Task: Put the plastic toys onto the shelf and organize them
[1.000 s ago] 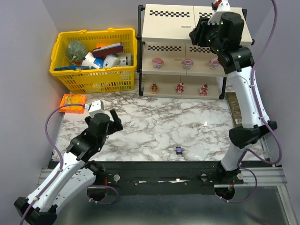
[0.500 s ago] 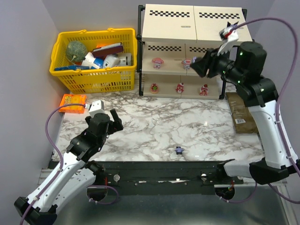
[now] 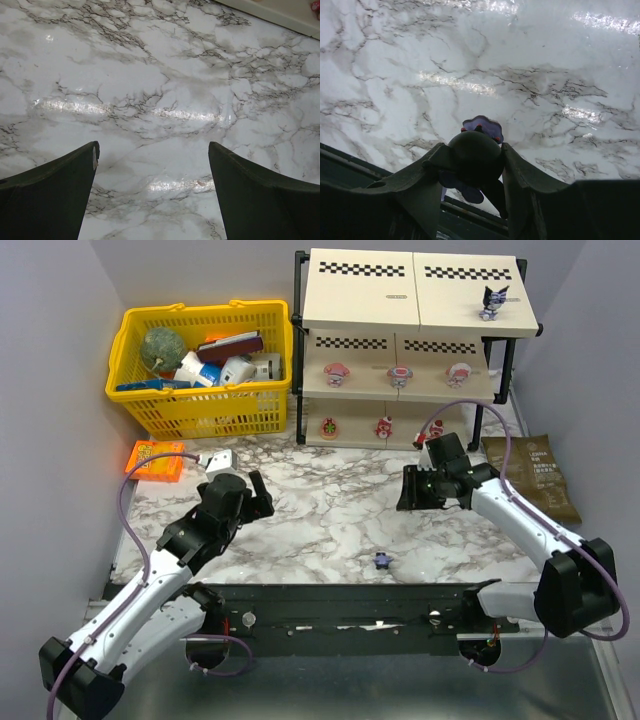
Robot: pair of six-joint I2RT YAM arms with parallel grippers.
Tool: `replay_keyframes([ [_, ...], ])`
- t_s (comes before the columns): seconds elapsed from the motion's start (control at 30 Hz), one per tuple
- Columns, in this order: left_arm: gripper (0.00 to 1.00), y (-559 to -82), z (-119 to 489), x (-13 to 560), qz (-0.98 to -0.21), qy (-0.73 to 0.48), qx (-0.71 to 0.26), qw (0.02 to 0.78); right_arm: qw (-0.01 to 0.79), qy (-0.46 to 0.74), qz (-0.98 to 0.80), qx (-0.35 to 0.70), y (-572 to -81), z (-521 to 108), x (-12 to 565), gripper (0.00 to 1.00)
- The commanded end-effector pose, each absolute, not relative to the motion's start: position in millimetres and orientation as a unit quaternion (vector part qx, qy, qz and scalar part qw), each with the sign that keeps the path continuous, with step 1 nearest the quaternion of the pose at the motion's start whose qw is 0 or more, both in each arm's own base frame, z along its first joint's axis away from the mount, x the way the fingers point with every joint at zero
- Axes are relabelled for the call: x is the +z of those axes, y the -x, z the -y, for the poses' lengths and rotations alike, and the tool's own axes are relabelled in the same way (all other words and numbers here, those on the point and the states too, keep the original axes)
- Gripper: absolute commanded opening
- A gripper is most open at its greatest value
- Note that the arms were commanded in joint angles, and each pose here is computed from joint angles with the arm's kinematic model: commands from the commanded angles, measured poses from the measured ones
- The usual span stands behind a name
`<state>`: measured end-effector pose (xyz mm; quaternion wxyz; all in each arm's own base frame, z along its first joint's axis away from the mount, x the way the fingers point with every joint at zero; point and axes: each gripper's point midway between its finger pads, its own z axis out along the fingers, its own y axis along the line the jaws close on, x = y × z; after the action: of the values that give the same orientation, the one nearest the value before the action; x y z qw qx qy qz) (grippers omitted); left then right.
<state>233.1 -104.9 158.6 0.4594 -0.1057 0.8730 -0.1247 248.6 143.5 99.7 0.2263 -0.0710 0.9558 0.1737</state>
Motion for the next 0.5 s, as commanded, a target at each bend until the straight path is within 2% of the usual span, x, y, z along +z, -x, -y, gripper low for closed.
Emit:
replay_keyframes([
  [0.0,0.99,-238.7,116.9,165.3,-0.868,0.097,-0.149,0.464,0.251,0.042,-0.956,0.147,-269.6,-140.1,88.6,0.28],
  [0.07,0.99,-239.2,116.9,165.0,-0.869,0.097,-0.148,0.463,0.245,0.036,-0.959,0.137,-269.9,-137.7,83.0,0.38],
  [0.17,0.99,-240.2,117.4,166.2,-0.867,0.099,-0.149,0.465,0.228,0.031,-0.964,0.129,-269.2,-136.8,74.3,0.47],
  [0.47,0.99,-238.3,117.4,162.4,-0.870,0.101,-0.149,0.459,0.191,0.028,-0.974,0.117,-266.7,-137.0,46.3,0.52],
])
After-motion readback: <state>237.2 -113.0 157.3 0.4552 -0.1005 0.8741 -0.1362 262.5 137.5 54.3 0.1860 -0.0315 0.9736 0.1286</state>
